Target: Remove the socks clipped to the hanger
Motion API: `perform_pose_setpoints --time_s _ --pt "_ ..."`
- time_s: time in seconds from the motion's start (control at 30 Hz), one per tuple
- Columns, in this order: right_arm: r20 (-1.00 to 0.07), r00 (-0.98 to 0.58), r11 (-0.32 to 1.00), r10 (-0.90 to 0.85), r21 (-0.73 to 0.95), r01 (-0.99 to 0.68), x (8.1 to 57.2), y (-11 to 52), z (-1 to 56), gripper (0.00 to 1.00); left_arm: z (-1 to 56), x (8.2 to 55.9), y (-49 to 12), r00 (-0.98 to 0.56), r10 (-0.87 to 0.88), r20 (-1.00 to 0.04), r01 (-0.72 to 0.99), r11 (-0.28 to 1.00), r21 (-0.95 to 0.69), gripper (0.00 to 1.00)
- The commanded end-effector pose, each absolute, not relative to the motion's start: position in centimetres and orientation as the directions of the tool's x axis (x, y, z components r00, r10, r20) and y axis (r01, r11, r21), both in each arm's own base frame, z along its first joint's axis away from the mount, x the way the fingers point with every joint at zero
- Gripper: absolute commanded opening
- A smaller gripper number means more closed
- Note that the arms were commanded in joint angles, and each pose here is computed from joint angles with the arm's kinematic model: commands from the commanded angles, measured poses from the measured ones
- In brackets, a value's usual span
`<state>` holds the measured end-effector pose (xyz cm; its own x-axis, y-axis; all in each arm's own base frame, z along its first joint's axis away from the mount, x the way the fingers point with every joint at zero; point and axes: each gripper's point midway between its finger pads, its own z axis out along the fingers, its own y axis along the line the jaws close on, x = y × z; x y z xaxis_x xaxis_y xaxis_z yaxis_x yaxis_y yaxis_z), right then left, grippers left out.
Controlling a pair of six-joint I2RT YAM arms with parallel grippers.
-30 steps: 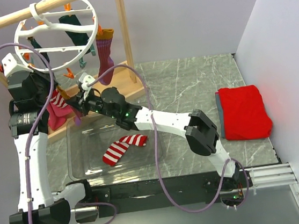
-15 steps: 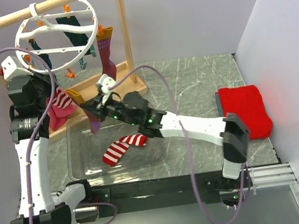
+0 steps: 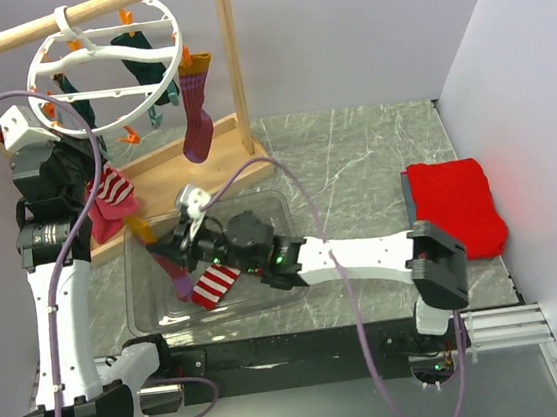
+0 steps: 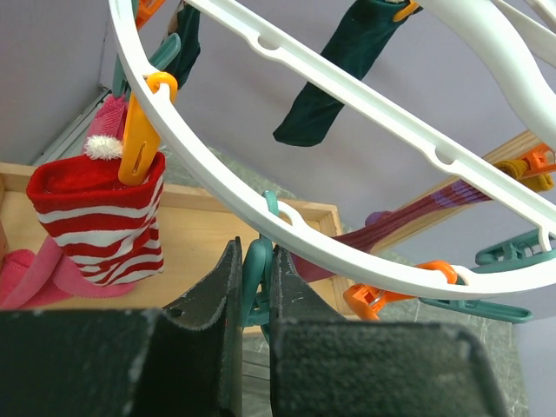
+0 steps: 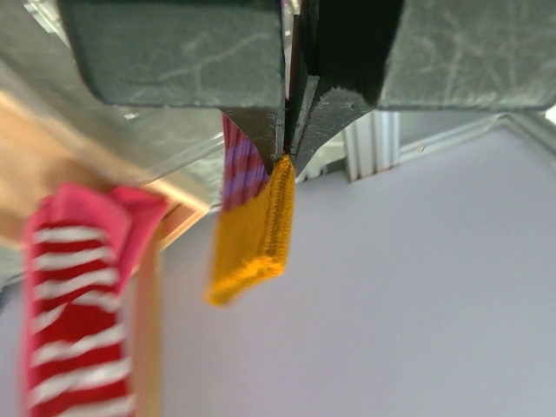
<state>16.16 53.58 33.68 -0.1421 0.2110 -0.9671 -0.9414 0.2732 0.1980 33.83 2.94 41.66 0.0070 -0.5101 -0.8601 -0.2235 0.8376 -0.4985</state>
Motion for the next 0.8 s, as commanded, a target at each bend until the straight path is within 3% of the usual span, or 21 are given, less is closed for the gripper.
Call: perform_pose_setpoints --time_s 0.0,0.13,0.43,0.77 --pt "-0.917 -0.166 0.196 0.363 0.249 -0.949 14.3 55.1 37.4 0.0 42.3 33.1 3.5 0.019 -0.492 -0.87 -0.242 0.842 -0.481 0.11" --pt "-0.889 -0.197 0.214 0.413 0.305 -0.928 15.0 54.8 36.5 0.0 42.4 32.9 3.4 0.024 -0.493 -0.87 -0.236 0.843 -0.484 0.12" --pt "-0.904 -0.246 0.429 0.35 0.388 -0.816 20.1 49.2 25.7 0.0 41.2 33.3 2.9 0.0 -0.504 -0.864 -0.218 0.843 -0.491 0.14" --pt "-0.936 -0.235 0.551 0.262 0.345 -0.76 20.7 44.0 19.7 0.0 41.5 32.9 3.2 0.002 -0.484 -0.875 -0.23 0.851 -0.471 0.16"
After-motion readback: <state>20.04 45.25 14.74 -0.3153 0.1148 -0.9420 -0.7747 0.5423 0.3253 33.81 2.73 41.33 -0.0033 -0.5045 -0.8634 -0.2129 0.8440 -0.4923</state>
